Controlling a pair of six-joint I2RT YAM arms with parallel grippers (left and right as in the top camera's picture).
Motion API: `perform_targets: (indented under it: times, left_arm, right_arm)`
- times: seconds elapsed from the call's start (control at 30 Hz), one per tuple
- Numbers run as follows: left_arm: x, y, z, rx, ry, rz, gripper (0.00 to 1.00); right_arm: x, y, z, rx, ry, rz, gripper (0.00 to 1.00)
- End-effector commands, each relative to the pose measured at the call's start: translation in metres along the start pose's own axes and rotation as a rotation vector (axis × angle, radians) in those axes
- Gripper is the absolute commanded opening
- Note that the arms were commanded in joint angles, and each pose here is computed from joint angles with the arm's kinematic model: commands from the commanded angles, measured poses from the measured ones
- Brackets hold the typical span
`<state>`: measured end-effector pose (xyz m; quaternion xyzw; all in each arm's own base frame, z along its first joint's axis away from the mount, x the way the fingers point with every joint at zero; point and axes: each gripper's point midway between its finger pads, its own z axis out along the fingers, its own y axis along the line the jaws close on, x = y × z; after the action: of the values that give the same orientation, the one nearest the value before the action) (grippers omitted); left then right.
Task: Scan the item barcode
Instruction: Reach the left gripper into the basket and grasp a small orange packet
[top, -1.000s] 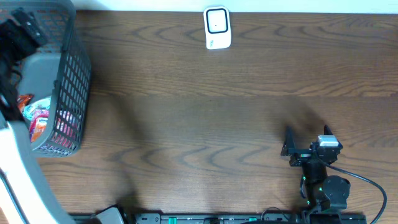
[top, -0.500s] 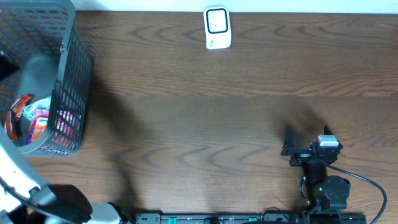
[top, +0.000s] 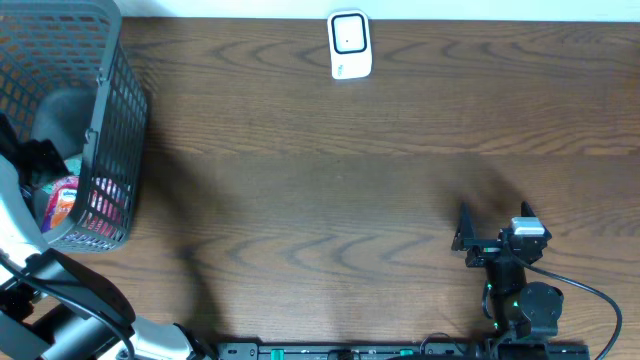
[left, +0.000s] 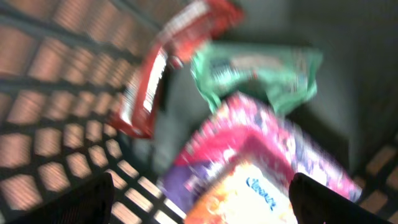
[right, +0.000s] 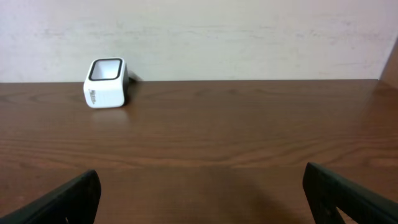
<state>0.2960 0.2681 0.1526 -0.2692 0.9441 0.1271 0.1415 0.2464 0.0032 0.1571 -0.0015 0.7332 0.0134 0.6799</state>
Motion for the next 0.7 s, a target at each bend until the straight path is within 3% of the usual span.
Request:
perform_targets:
  times: [0.0,0.57,0.6,0.67]
  left_arm:
    - [0.021,-0.013,0.014,0.049,0.059,0.016,0.90]
    - [0.065,-0.029,0.049,0.091,0.162,-0.057,0.90]
    - [0.065,-0.031,0.050,0.100,0.158,-0.058,0.85]
    - [0.063,-0.031,0.050,0.099,0.152,-0.059,0.60]
  right_arm:
    - [0.001,0.000,0.000,0.000,0.001,0.013,0.99]
    - [0.001,0.000,0.000,0.000,0.000,0.013,0.99]
    - [0.001,0.000,0.000,0.000,0.001,0.013,0.99]
    - [0.001,0.000,0.000,0.000,0.001,0.013,0.99]
